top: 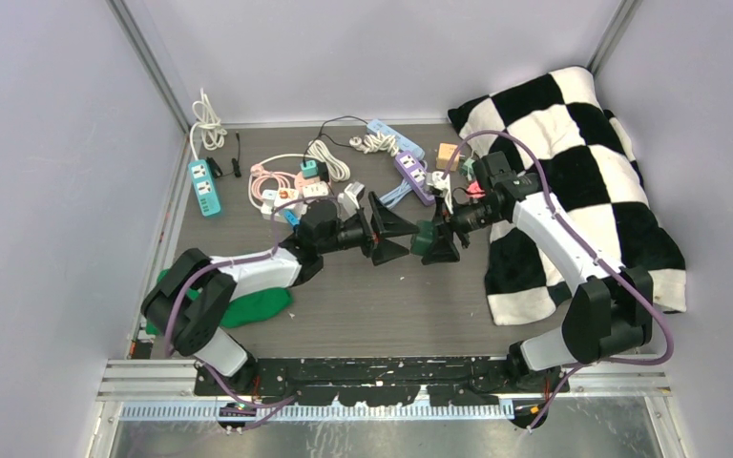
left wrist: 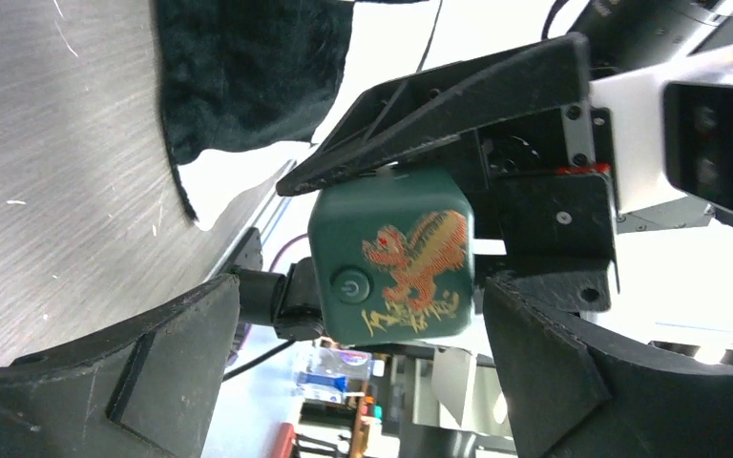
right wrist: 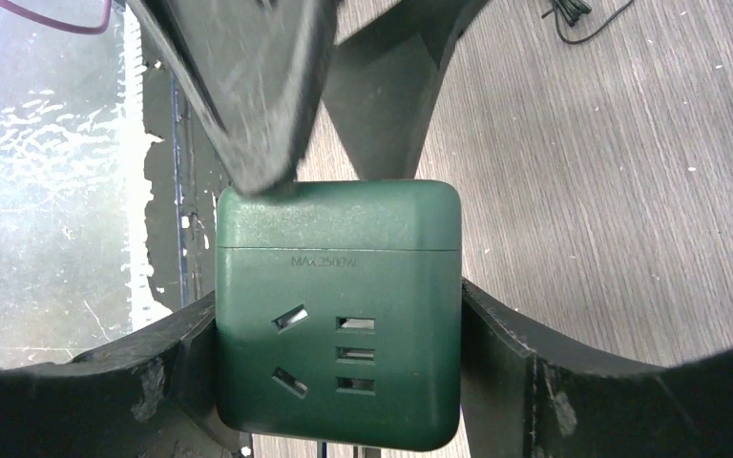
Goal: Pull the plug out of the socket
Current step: Place the plug at the center of the board.
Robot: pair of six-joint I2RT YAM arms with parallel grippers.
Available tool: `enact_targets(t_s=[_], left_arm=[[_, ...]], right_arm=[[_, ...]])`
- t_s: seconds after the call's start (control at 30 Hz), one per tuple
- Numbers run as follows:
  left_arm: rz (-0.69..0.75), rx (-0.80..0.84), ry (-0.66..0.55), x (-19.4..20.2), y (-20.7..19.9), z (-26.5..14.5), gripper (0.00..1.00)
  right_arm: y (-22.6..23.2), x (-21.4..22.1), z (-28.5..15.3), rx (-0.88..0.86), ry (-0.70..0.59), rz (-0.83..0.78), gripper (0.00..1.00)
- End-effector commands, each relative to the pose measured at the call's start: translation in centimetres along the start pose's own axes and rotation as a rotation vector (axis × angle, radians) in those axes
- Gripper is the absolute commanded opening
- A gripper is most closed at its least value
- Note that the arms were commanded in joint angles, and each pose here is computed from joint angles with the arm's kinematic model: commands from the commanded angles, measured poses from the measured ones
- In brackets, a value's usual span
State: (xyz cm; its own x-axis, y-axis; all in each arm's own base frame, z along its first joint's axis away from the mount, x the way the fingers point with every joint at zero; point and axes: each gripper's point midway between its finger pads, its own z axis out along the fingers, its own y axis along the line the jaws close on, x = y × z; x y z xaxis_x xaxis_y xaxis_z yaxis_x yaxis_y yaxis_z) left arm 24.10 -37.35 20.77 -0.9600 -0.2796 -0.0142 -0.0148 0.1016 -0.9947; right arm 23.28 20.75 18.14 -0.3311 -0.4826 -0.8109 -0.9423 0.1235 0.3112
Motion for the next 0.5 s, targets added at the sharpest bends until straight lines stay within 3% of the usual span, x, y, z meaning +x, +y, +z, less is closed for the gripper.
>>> enact_targets(t_s=[0.0,0.47], left_arm=[[0.139,0.031,-0.06,-0.7,-2.5,-1.6,1.0],[0.428,-0.19,-0.315,-4.3,-2.7,-8.8,1.0]], right_arm=[[1.5,-1.1,-1.0,-0.023,-0.064,-0.042,0.01],[-1.7,-0.1,-2.1,0.094,-0.065,0.06,0.01]])
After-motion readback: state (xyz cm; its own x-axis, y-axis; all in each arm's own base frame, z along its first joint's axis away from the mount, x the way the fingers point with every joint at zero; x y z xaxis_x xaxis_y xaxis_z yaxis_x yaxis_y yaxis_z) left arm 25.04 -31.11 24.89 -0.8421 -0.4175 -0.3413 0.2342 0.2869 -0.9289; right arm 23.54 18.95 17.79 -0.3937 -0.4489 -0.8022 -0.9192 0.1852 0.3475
